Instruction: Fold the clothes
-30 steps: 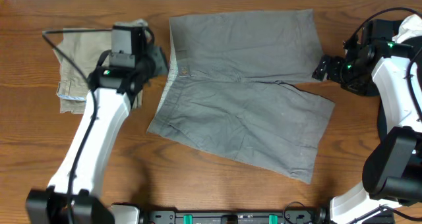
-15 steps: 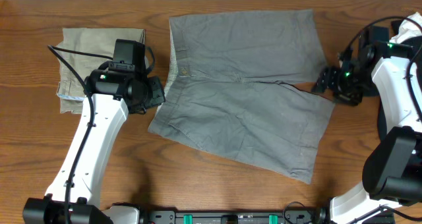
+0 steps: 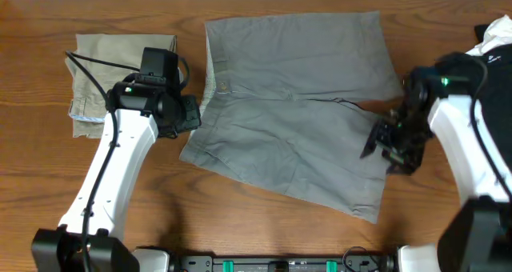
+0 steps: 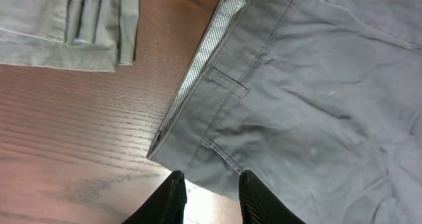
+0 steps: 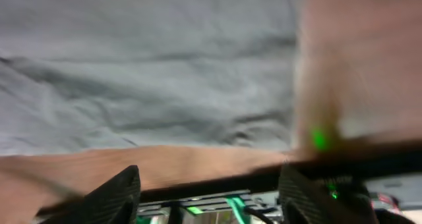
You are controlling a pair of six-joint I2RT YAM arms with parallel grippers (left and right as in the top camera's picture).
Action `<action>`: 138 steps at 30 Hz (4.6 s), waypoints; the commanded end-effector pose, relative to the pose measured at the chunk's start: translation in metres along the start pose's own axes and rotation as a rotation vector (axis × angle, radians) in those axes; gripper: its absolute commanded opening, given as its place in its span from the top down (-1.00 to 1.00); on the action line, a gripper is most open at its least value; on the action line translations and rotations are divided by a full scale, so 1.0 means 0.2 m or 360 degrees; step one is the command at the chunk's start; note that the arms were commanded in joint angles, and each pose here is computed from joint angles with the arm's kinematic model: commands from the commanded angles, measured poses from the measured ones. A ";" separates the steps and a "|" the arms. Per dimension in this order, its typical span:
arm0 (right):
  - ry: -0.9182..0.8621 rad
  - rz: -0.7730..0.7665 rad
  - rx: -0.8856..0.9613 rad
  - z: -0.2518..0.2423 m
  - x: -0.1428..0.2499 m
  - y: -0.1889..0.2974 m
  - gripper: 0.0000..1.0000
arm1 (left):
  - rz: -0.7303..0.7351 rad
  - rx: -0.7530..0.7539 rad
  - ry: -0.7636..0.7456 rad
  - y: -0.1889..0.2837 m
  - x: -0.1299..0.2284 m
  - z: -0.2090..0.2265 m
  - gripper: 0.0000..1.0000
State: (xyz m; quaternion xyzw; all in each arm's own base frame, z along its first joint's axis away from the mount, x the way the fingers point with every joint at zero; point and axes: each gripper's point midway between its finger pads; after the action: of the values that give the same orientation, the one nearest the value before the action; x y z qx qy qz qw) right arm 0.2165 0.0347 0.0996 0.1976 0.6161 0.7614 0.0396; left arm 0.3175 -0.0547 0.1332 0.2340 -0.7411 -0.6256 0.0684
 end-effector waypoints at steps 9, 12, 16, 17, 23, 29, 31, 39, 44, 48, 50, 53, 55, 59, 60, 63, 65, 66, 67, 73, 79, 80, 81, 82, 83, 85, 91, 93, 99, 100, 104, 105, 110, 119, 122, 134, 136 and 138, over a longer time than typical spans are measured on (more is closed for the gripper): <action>-0.0414 -0.0037 0.0064 -0.22 0.29 -0.28 -0.54 | 0.0131 0.0008 -0.0015 -0.09 0.05 -0.01 0.39; -0.0480 -0.0024 0.0058 -0.26 0.28 -0.33 -0.55 | 0.0147 0.0032 -0.0014 -0.09 0.06 -0.02 0.39; -0.0566 -0.0013 0.0053 -0.31 0.28 -0.38 -0.54 | 0.0147 0.0031 -0.0014 -0.09 0.06 -0.02 0.38; -0.0578 -0.0012 0.0051 -0.32 0.28 -0.39 -0.54 | 0.0149 0.0031 -0.0013 -0.09 0.06 -0.02 0.39; -0.0577 0.0037 -0.0135 -0.23 0.29 -0.44 -0.51 | 0.0153 0.0028 -0.0013 -0.09 0.07 -0.01 0.38; -0.0687 0.0077 -0.0058 -0.28 0.34 -0.49 -0.50 | 0.0154 0.0027 -0.0013 -0.09 0.07 -0.01 0.39; -0.0684 0.0061 -0.0065 -0.28 0.33 -0.50 -0.50 | 0.0155 0.0027 -0.0013 -0.09 0.07 -0.01 0.39; -0.0662 -0.0022 -0.0094 -0.29 0.28 -0.55 -0.48 | 0.0154 0.0027 -0.0013 -0.09 0.07 -0.01 0.38; -0.0651 -0.0066 -0.0100 -0.31 0.27 -0.62 -0.36 | 0.0154 0.0027 -0.0013 -0.09 0.07 -0.01 0.38; -0.0644 -0.0091 -0.0124 -0.31 0.26 -0.66 -0.26 | 0.0154 0.0027 -0.0013 -0.09 0.07 -0.01 0.38; -0.0645 -0.0091 -0.0123 -0.31 0.27 -0.66 -0.24 | 0.0154 0.0027 -0.0013 -0.09 0.07 -0.01 0.38; -0.0647 -0.0086 -0.0107 -0.32 0.27 -0.66 -0.24 | 0.0154 0.0027 -0.0013 -0.09 0.07 -0.01 0.39; -0.0648 -0.0083 -0.0105 -0.32 0.27 -0.66 -0.23 | 0.0154 0.0027 -0.0013 -0.09 0.07 -0.01 0.38; -0.0646 -0.0101 -0.0094 -0.32 0.26 -0.66 -0.25 | 0.0154 0.0027 -0.0013 -0.09 0.07 -0.01 0.38; -0.0646 -0.0104 -0.0090 -0.33 0.26 -0.66 -0.19 | 0.0155 0.0027 -0.0013 -0.09 0.07 -0.01 0.38; -0.0640 -0.0130 -0.0101 -0.32 0.24 -0.66 0.43 | 0.0154 0.0027 -0.0013 -0.09 0.07 -0.01 0.38; -0.0637 -0.0135 -0.0102 -0.32 0.24 -0.66 0.46 | 0.0155 0.0027 -0.0013 -0.09 0.07 -0.01 0.38; -0.0638 -0.0136 -0.0101 -0.32 0.24 -0.66 0.52 | 0.0155 0.0027 -0.0013 -0.09 0.07 -0.01 0.38; -0.0638 -0.0137 -0.0102 -0.32 0.24 -0.66 0.55 | 0.0155 0.0027 -0.0013 -0.09 0.07 -0.01 0.38; -0.0636 -0.0145 -0.0106 -0.32 0.23 -0.66 0.34 | 0.0154 0.0027 -0.0013 -0.09 0.07 -0.01 0.38; -0.0632 -0.0159 -0.0111 -0.32 0.22 -0.65 0.53 | 0.0154 0.0027 -0.0013 -0.09 0.07 -0.01 0.38; -0.0630 -0.0167 -0.0114 -0.31 0.21 -0.65 0.58 | 0.0155 0.0027 -0.0013 -0.09 0.07 -0.01 0.38; -0.0627 -0.0176 -0.0118 -0.31 0.20 -0.64 0.66 | 0.0154 0.0027 -0.0013 -0.09 0.07 -0.01 0.38; -0.0625 -0.0183 -0.0121 -0.31 0.19 -0.64 0.72 | 0.0154 0.0027 -0.0013 -0.09 0.07 -0.01 0.37; -0.0624 -0.0190 -0.0124 -0.31 0.18 -0.63 0.78 | 0.0155 0.0027 -0.0013 -0.09 0.07 -0.01 0.37; -0.0623 -0.0193 -0.0125 -0.31 0.18 -0.63 0.86 | 0.0159 0.0023 -0.0011 -0.10 0.07 -0.01 0.37; -0.0582 -0.0199 -0.0124 -0.31 0.18 -0.63 0.87 | 0.0217 -0.0021 0.0080 -0.15 0.13 0.03 0.36; -0.0578 -0.0206 -0.0126 -0.30 0.17 -0.63 0.86 | 0.0222 -0.0034 0.0103 -0.18 0.15 0.05 0.36; -0.0575 -0.0214 -0.0130 -0.30 0.17 -0.63 0.83 | 0.0159 -0.0175 0.0362 -0.30 0.18 0.17 0.36; -0.0576 -0.0214 -0.0130 -0.30 0.16 -0.63 0.82 | 0.0145 -0.0200 0.0420 -0.32 0.19 0.19 0.35; -0.0556 -0.0231 -0.0135 -0.30 0.15 -0.63 0.78 | 0.0138 -0.0212 0.0524 -0.38 0.22 0.22 -0.01; -0.0543 -0.0238 -0.0136 -0.30 0.15 -0.63 0.78 | 0.0137 -0.0212 0.0537 -0.39 0.23 0.23 -0.03; -0.0537 -0.0246 -0.0138 -0.30 0.14 -0.63 0.74 | 0.0111 -0.0215 0.0638 -0.45 0.25 0.26 -0.09; -0.0520 -0.0268 -0.0145 -0.29 0.12 -0.62 0.74 | 0.0103 -0.0299 0.0836 -0.50 0.32 0.34 -0.32; -0.0519 -0.0270 -0.0146 -0.29 0.12 -0.62 0.73 | 0.0102 -0.0300 0.0851 -0.51 0.33 0.34 -0.33; -0.0519 -0.0270 -0.0147 -0.29 0.12 -0.62 0.74 | 0.0031 -0.0221 0.0858 -0.53 0.27 0.30 -0.47; -0.0510 -0.0270 -0.0146 -0.29 0.12 -0.62 0.74 | 0.0011 -0.0198 0.0859 -0.53 0.25 0.29 -0.47; -0.0502 -0.0267 -0.0153 -0.29 0.12 -0.62 0.74 | 0.0009 -0.0198 0.0883 -0.54 0.26 0.30 -0.47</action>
State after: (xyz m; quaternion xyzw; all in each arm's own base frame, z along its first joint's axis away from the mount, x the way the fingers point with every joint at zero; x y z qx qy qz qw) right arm 0.1608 0.0337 -0.0073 0.2654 0.5365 0.7719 0.2141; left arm 0.2831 -0.0402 0.0149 0.3844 -0.6682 -0.5756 0.2730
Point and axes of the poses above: each gripper's point midway between its finger pads, its own y axis back along the fingers, its own z axis along the line the jaws close on, x = y × z, and after that the axes turned 13 degrees about y, right-handed
